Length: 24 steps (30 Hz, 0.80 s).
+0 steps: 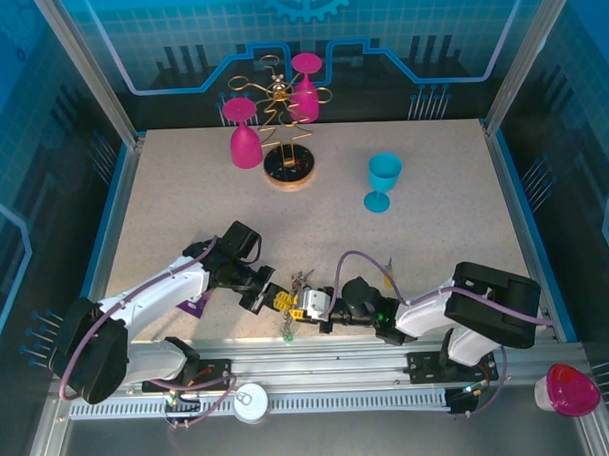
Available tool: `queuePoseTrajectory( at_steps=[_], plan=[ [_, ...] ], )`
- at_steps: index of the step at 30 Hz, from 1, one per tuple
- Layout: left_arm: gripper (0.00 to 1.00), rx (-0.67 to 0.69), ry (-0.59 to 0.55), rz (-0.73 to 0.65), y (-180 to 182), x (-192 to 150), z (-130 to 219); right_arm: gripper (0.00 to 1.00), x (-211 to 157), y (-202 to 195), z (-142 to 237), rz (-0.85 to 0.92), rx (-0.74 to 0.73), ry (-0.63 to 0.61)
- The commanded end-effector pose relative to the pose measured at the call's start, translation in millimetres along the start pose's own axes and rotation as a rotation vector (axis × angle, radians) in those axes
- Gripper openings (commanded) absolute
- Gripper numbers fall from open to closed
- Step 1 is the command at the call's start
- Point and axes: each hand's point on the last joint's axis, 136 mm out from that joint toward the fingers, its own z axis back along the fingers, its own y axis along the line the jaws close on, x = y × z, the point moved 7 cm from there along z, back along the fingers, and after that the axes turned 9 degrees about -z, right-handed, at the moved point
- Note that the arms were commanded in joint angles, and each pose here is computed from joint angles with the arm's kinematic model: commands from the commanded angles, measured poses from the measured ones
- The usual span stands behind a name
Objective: Put the keys on the keyring
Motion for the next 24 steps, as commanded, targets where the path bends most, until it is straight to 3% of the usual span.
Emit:
queuePoseTrajectory(
  at_steps=[1,6,9,10,12,14,16,19,24],
  plan=[
    [0.00,-0.005,0.031,0.021,2.1,-5.8,2.2,0.17,14.8,0.4,-5.4,0.004,-0.010,-0.075],
    [0.00,-0.008,0.028,0.021,2.3,-6.3,2.5,0.01,13.6,-1.5,-6.6,-0.010,-0.026,-0.088],
    [0.00,-0.046,-0.004,-0.035,-2.9,-3.2,4.6,0.00,11.7,-3.5,-4.2,-0.024,-0.030,-0.089],
    [0.10,-0.059,-0.034,-0.065,-5.7,-0.9,8.1,0.00,10.7,-4.3,-2.9,-0.029,-0.029,-0.086],
    [0.40,-0.078,-0.139,-0.151,-13.0,5.6,22.0,0.00,8.0,-5.8,-0.2,-0.040,-0.020,-0.070],
    [0.58,-0.088,-0.276,-0.294,-24.0,13.5,39.2,0.00,5.3,-6.7,0.8,-0.053,0.005,-0.037],
    [0.64,-0.080,-0.389,-0.440,-36.2,18.6,53.8,0.00,3.9,-8.2,2.1,-0.064,0.027,-0.011],
    [0.68,-0.009,-0.532,-0.727,-57.1,19.3,72.6,0.00,5.5,-12.2,4.8,-0.078,0.048,0.009],
    [0.63,0.099,-0.664,-1.173,-78.0,14.4,92.2,0.00,9.8,-19.4,8.7,-0.100,0.080,0.044]
  ],
)
